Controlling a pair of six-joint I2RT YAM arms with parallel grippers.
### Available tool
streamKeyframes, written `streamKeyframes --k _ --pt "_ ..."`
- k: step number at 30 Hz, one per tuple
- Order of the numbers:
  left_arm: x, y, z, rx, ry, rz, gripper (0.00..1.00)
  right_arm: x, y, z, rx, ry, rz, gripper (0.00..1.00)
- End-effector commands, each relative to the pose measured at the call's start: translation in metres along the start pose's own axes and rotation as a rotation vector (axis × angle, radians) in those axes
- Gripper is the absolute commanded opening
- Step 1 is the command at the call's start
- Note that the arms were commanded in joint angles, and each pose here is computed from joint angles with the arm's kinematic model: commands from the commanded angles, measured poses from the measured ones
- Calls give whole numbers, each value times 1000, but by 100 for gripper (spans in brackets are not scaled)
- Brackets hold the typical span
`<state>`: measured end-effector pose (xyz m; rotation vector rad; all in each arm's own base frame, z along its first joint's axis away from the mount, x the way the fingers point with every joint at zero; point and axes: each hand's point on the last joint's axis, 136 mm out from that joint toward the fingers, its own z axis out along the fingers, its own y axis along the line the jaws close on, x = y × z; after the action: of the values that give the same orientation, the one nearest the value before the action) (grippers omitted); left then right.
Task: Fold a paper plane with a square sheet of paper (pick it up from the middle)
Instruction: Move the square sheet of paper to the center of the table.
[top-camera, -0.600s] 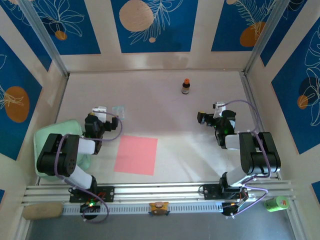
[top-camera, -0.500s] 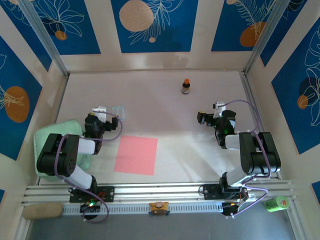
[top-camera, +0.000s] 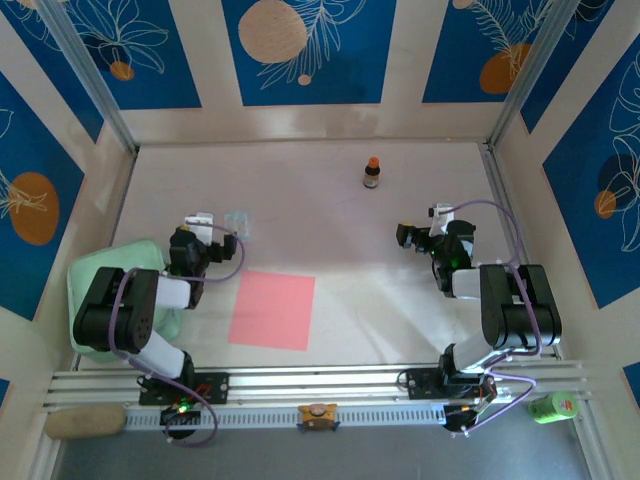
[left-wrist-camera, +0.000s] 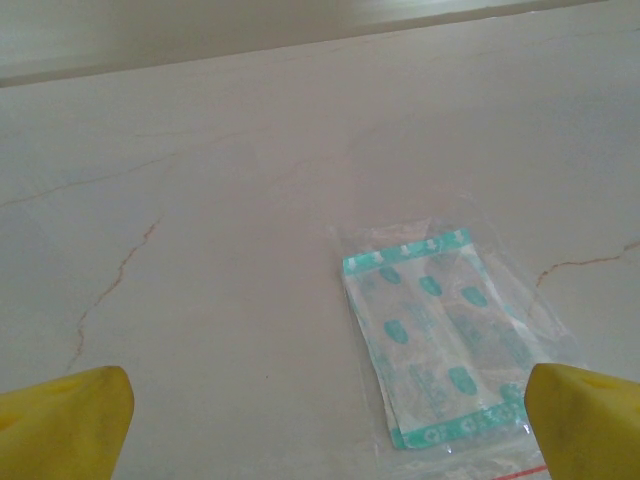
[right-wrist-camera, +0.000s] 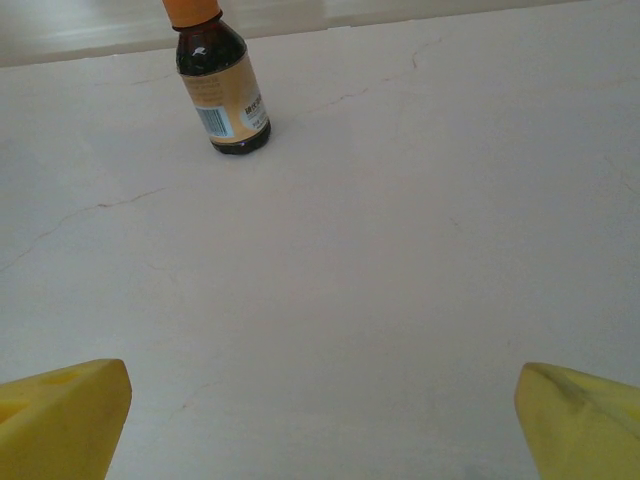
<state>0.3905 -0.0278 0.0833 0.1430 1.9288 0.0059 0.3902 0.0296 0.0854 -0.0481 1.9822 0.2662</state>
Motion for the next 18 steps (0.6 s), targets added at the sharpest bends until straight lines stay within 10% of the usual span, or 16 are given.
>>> streamKeyframes --k 1,18 --pt "-9 4 2 -5 -26 -10 100 -10 3 2 -15 -23 -7 99" --pt "-41 -1 -31 24 -55 -20 100 -21 20 -14 21 -93 -109 99"
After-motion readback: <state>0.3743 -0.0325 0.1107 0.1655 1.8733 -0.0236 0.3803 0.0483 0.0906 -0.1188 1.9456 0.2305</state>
